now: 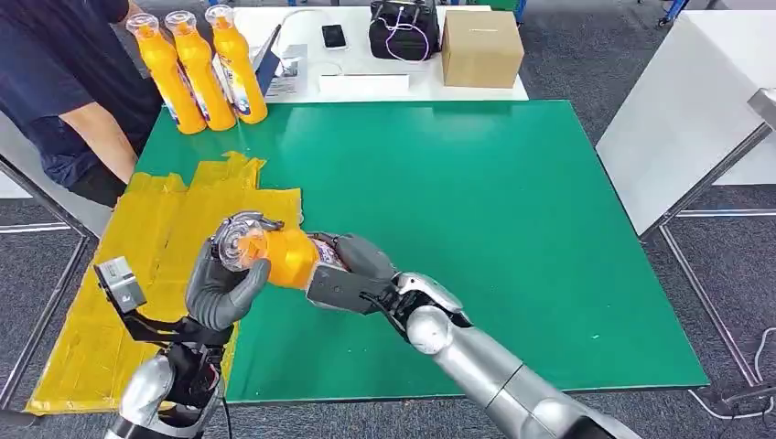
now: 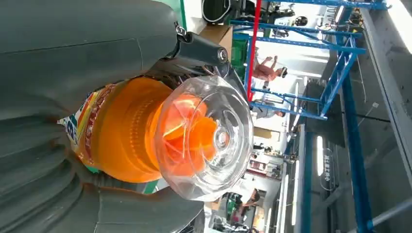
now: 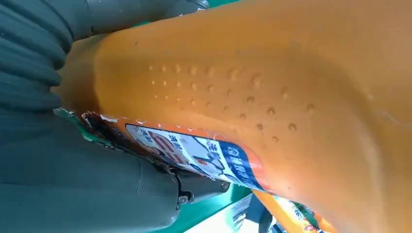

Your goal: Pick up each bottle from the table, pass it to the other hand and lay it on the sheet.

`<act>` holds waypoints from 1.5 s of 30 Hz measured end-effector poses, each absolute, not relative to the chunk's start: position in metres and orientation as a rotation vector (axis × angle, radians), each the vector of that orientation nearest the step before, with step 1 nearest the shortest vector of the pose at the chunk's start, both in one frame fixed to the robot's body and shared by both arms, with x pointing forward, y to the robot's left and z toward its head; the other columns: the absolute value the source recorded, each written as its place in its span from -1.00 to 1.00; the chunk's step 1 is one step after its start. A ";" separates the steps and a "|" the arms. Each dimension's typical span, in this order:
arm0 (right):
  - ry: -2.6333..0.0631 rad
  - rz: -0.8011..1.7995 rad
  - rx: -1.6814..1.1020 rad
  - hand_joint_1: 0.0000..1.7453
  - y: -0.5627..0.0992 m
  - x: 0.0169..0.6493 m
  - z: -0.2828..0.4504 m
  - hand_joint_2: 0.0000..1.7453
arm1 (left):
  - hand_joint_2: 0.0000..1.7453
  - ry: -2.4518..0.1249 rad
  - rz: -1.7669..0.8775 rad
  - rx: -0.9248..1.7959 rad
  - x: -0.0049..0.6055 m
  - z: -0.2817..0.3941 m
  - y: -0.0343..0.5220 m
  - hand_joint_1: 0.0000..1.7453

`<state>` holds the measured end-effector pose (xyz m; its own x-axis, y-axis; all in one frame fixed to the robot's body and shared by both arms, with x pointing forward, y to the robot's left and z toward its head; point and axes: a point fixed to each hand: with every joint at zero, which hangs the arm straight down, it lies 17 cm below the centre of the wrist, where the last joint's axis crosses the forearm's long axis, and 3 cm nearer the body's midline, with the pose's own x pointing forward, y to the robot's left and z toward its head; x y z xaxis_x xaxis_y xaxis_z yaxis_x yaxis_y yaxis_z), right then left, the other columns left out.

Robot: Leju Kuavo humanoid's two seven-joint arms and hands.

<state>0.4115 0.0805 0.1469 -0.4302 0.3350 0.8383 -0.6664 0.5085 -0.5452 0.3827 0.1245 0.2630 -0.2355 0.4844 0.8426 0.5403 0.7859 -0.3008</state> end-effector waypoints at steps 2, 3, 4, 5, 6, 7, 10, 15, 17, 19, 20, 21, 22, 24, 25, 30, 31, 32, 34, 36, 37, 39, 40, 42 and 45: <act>-1.667 1.154 0.285 1.00 0.081 0.411 0.147 1.00 | 1.00 -1.879 -0.063 -0.780 0.383 0.263 0.125 1.00; -1.667 1.153 0.285 1.00 0.081 0.411 0.147 1.00 | 1.00 -1.879 -0.063 -0.780 0.383 0.263 0.125 1.00; -1.668 1.152 0.284 1.00 0.081 0.412 0.147 1.00 | 1.00 -1.879 -0.063 -0.780 0.383 0.263 0.125 1.00; -1.669 1.152 0.283 1.00 0.081 0.412 0.147 1.00 | 1.00 -1.879 -0.063 -0.780 0.383 0.263 0.125 1.00; -1.669 1.152 0.282 1.00 0.081 0.412 0.147 1.00 | 1.00 -1.879 -0.063 -0.780 0.383 0.263 0.125 1.00; -1.669 1.153 0.282 1.00 0.081 0.412 0.147 1.00 | 1.00 -1.879 -0.063 -0.780 0.383 0.263 0.125 1.00; -1.671 1.154 0.281 1.00 0.082 0.411 0.147 1.00 | 1.00 -1.879 -0.062 -0.781 0.383 0.263 0.125 1.00; -1.672 1.155 0.279 1.00 0.082 0.411 0.147 1.00 | 1.00 -1.879 -0.062 -0.781 0.383 0.263 0.125 1.00; -1.671 1.156 0.279 1.00 0.082 0.411 0.147 1.00 | 1.00 -1.879 -0.062 -0.781 0.383 0.263 0.125 1.00; -1.671 1.156 0.279 1.00 0.082 0.411 0.147 1.00 | 1.00 -1.879 -0.062 -0.781 0.383 0.263 0.125 1.00; -1.672 1.156 0.279 1.00 0.082 0.411 0.147 1.00 | 1.00 -1.879 -0.062 -0.781 0.383 0.263 0.125 1.00; -1.672 1.156 0.279 1.00 0.082 0.411 0.147 1.00 | 1.00 -1.879 -0.062 -0.781 0.383 0.263 0.125 1.00; -1.672 1.156 0.279 1.00 0.082 0.411 0.147 1.00 | 1.00 -1.879 -0.062 -0.781 0.383 0.263 0.125 1.00; -1.672 1.157 0.279 1.00 0.082 0.411 0.147 1.00 | 1.00 -1.879 -0.062 -0.781 0.383 0.263 0.125 1.00; -1.672 1.157 0.279 1.00 0.083 0.411 0.147 1.00 | 1.00 -1.879 -0.062 -0.781 0.383 0.263 0.125 1.00; -1.672 1.159 0.276 -1.00 0.083 0.411 0.147 -1.00 | 1.00 -1.884 -0.059 -0.778 0.383 0.263 0.125 1.00; -1.672 1.161 0.269 -1.00 0.083 0.411 0.146 -1.00 | 1.00 -1.884 -0.060 -0.777 0.382 0.263 0.125 1.00; -1.671 1.165 0.254 -1.00 0.082 0.412 0.145 -1.00 | 1.00 -1.888 -0.056 -0.773 0.382 0.263 0.125 1.00; -1.658 1.170 0.214 -1.00 0.078 0.416 0.141 -1.00 | 1.00 -1.904 -0.046 -0.757 0.382 0.264 0.127 1.00; -1.651 1.169 0.183 -1.00 0.073 0.420 0.138 -1.00 | 1.00 -1.926 -0.035 -0.727 0.382 0.267 0.132 1.00; -1.649 1.164 0.169 -1.00 0.069 0.422 0.135 -1.00 | 1.00 -1.933 -0.027 -0.714 0.382 0.267 0.135 1.00; -1.644 1.155 0.137 -1.00 0.060 0.426 0.129 -1.00 | 1.00 -1.944 -0.005 -0.682 0.385 0.267 0.144 1.00; -1.641 1.153 0.125 -1.00 0.057 0.427 0.126 -1.00 | 1.00 -1.946 0.003 -0.672 0.387 0.267 0.147 1.00; -1.635 1.149 0.100 -1.00 0.050 0.430 0.120 -1.00 | 1.00 -1.948 0.016 -0.655 0.389 0.266 0.153 1.00; -1.625 1.152 0.077 -1.00 0.044 0.431 0.114 -1.00 | 1.00 -1.953 0.024 -0.590 0.392 0.262 0.160 1.00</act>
<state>0.4311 0.0444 0.1143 -0.4080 0.4827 0.7750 -0.5718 0.5266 -0.6291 0.3922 0.1604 0.2615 -0.3312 0.4127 0.8485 0.3919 0.8782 -0.2741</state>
